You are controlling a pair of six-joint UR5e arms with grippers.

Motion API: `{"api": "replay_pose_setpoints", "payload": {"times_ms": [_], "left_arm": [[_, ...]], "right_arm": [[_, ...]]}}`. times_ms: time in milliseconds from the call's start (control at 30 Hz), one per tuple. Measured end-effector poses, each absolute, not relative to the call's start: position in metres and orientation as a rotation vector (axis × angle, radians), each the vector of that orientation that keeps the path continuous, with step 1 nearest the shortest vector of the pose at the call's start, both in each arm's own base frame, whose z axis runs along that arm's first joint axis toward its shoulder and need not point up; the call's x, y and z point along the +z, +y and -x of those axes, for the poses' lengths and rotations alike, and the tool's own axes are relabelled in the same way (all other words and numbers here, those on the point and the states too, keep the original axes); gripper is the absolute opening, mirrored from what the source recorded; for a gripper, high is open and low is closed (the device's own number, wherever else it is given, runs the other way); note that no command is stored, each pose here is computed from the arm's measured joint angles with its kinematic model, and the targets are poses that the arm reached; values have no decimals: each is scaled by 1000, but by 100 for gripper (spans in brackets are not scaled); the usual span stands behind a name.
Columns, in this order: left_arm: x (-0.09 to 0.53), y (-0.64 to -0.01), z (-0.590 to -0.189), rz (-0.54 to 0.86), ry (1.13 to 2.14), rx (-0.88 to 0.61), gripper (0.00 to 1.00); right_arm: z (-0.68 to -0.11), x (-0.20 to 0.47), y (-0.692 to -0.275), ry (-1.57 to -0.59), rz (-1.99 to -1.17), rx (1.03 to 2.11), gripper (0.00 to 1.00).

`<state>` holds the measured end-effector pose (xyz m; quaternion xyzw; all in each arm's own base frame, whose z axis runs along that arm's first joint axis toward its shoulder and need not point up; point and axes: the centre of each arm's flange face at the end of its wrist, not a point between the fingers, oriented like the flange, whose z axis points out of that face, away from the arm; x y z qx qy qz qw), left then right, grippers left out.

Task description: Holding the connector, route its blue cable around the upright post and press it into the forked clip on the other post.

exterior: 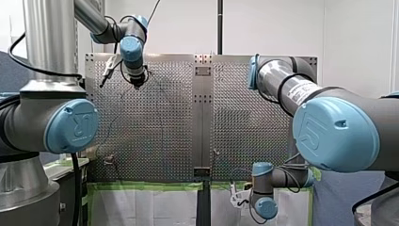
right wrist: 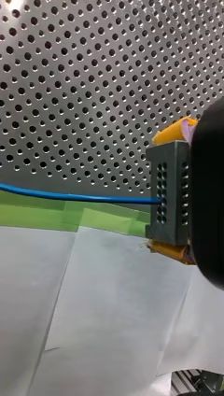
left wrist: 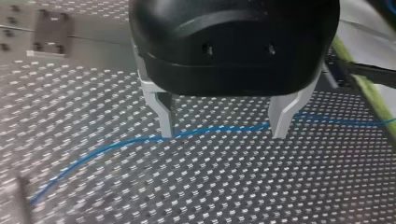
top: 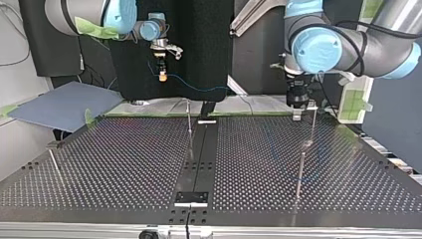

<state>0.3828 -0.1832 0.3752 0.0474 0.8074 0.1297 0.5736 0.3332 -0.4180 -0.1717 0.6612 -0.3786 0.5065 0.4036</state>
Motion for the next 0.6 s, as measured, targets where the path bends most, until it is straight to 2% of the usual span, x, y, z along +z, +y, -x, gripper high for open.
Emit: {"api": "replay_pose_setpoints", "payload": {"times_ms": [300,600], "left_arm": [[343,-213,-388,-233,1893,333,100],[339,-252,-405,-339,1817,333,100]], "right_arm": [[-330,-171,-422,-953,-1656,1281,0],[-331,-170,-423,-945,-1653,1287,0]]}}
